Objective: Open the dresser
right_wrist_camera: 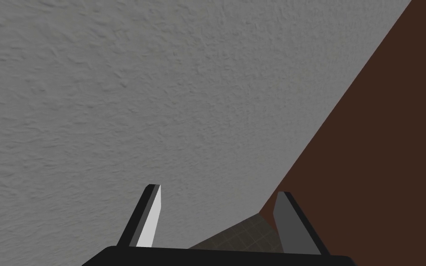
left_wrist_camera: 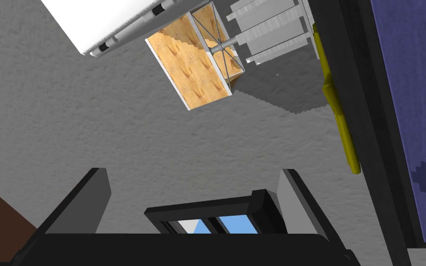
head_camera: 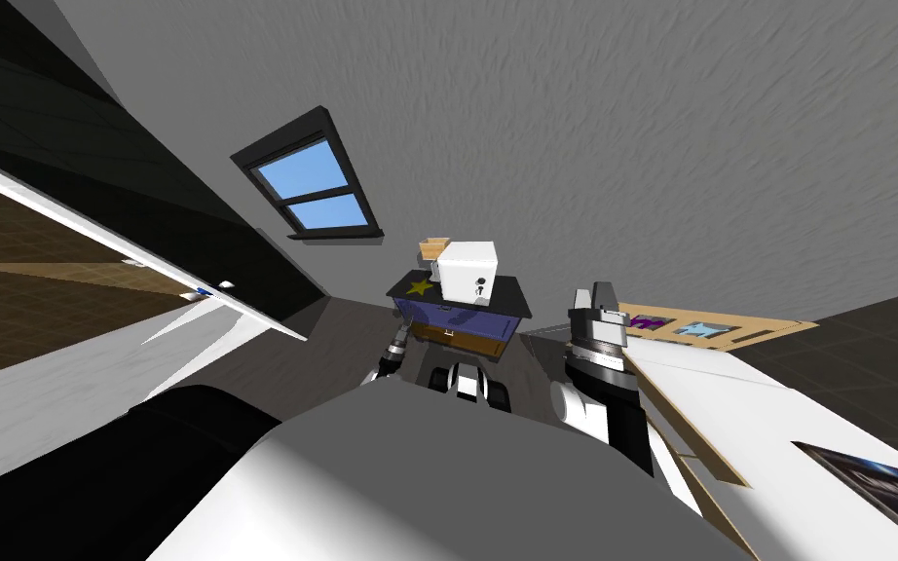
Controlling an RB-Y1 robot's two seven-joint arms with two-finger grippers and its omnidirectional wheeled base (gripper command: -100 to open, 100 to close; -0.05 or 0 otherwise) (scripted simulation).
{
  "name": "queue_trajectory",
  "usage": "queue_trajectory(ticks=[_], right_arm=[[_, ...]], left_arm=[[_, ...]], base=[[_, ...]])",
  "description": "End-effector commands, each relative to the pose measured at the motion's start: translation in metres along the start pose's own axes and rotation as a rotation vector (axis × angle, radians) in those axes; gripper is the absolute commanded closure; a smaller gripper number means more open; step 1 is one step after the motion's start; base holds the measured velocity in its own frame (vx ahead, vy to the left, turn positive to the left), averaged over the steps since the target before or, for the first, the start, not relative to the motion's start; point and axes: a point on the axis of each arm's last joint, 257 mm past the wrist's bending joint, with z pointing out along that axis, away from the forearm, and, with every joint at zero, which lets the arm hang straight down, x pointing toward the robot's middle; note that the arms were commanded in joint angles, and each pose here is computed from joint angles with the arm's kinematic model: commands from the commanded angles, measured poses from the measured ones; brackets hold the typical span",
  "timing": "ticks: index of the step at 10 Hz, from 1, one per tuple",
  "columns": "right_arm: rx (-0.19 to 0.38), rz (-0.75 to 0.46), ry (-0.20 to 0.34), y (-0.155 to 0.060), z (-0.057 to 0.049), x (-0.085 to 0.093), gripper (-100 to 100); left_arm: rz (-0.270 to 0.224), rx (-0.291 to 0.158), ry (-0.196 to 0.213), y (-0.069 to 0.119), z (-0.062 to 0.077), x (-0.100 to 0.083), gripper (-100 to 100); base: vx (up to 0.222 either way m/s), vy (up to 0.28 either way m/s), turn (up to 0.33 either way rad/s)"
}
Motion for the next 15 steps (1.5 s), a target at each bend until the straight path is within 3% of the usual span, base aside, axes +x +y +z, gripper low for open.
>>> queue_trajectory(ticks=[1,13,15], right_arm=[[0.0,0.0,0.0,0.0,0.0,0.0,0],[0.0,0.0,0.0,0.0,0.0,0.0,0],[0.0,0.0,0.0,0.0,0.0,0.0,0]], left_arm=[[-0.002,-0.018,0.011,0.012,-0.01,0.007,-100],[-0.027,-0.089,0.052,0.054,-0.061,0.041,-100],[-0.041,-0.106,0.059,0.06,-0.076,0.052,-100]], base=[[0.08,-0.024,-0.006],[0.073,-0.016,-0.01],[0.08,-0.017,-0.014]])
